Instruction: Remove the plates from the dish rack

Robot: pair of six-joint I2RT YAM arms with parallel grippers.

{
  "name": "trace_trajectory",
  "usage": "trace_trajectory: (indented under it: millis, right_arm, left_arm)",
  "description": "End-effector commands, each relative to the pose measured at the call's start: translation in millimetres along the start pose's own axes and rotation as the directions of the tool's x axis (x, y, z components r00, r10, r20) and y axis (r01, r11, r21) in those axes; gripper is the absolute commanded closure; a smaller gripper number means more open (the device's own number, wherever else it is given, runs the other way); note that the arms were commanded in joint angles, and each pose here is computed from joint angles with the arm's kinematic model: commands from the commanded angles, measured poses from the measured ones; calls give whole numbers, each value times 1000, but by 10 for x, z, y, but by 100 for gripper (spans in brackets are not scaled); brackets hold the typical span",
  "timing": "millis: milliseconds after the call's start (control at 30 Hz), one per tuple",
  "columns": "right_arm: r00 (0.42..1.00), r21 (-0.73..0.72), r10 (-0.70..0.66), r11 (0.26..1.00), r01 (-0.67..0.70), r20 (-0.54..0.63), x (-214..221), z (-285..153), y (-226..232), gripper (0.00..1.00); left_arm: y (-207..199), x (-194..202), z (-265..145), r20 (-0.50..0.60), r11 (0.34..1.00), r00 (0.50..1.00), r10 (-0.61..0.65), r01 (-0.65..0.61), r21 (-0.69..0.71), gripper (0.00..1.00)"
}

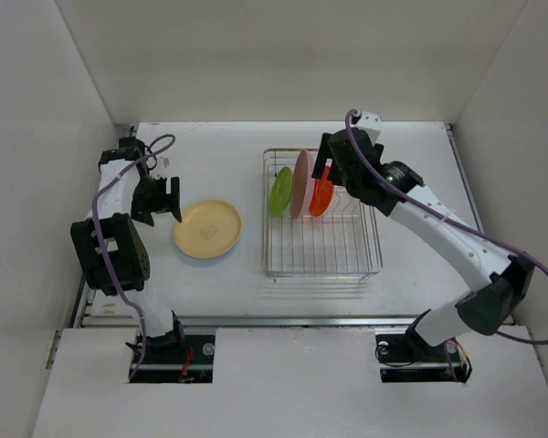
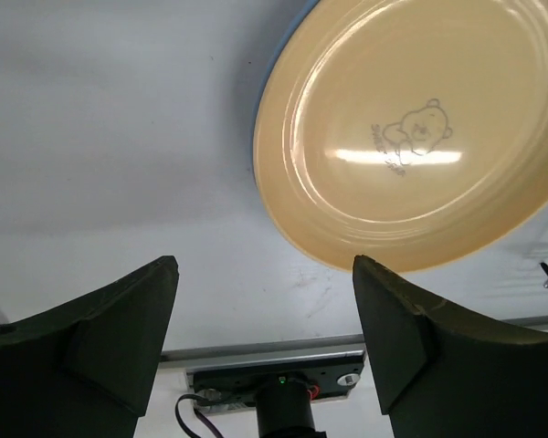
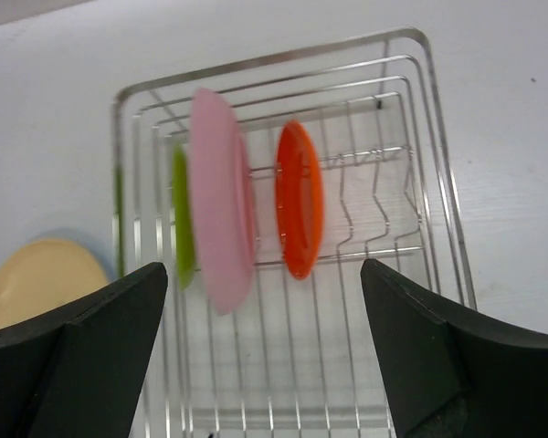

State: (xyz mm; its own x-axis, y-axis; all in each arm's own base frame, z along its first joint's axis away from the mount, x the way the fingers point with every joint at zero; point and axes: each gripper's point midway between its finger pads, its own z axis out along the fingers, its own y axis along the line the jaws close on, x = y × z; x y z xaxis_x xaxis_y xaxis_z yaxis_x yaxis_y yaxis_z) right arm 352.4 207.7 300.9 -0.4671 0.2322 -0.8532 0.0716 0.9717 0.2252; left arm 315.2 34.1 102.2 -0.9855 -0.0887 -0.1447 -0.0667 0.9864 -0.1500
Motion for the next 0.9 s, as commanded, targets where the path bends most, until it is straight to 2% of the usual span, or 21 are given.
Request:
trace_trajectory:
  millis: [0, 133, 200, 300, 400, 500, 533, 633, 700, 833, 867]
  right_arm:
    - [997, 112, -18, 993, 27, -78, 264, 311, -221, 8]
    - [994, 133, 12, 991, 3, -113, 358, 675, -283, 17]
    - [992, 133, 14, 991, 3, -128, 447, 840, -255, 26]
    - [987, 138, 25, 990, -3, -160, 587, 1101, -274, 33]
    - [971, 141, 26, 990, 8, -237, 846, 1353, -309, 34]
    - [962, 134, 10, 991, 27, -271, 990, 1474, -283, 48]
    - [958, 129, 8, 991, 30, -286, 1043, 1495, -275, 63]
    - [958, 143, 16, 989, 27, -287, 1071, 1499, -303, 84]
    - [971, 145, 36, 989, -1, -236, 871, 1398, -298, 97]
    - [987, 190, 41, 982, -10, -158, 560, 1130, -439, 100]
    - [993, 186, 45, 982, -24, -111, 340, 1005, -435, 100]
  left_arm:
    - [-30, 4, -446, 126, 1000, 992, -1, 5, -29, 25]
    - [-58, 66, -781, 228, 998, 973, 19, -5, -60, 24]
    - [-79, 107, -882, 252, 998, 968, 23, -8, -62, 24]
    - [-83, 207, -1010, 285, 996, 957, 52, -29, -83, 24]
    - [-106, 292, -1143, 312, 994, 947, 77, -50, -93, 24]
    - [-127, 375, -1235, 326, 993, 941, 90, -60, -99, 23]
    - [-153, 387, -1258, 325, 994, 941, 89, -64, -87, 23]
    - [-187, 442, -1349, 342, 993, 934, 102, -77, -85, 23]
    - [-220, 444, -1430, 373, 993, 922, 108, -84, -81, 21]
    - [-286, 461, -1474, 376, 994, 921, 108, -96, -51, 20]
    - [-292, 473, -1498, 374, 994, 921, 108, -96, -50, 20]
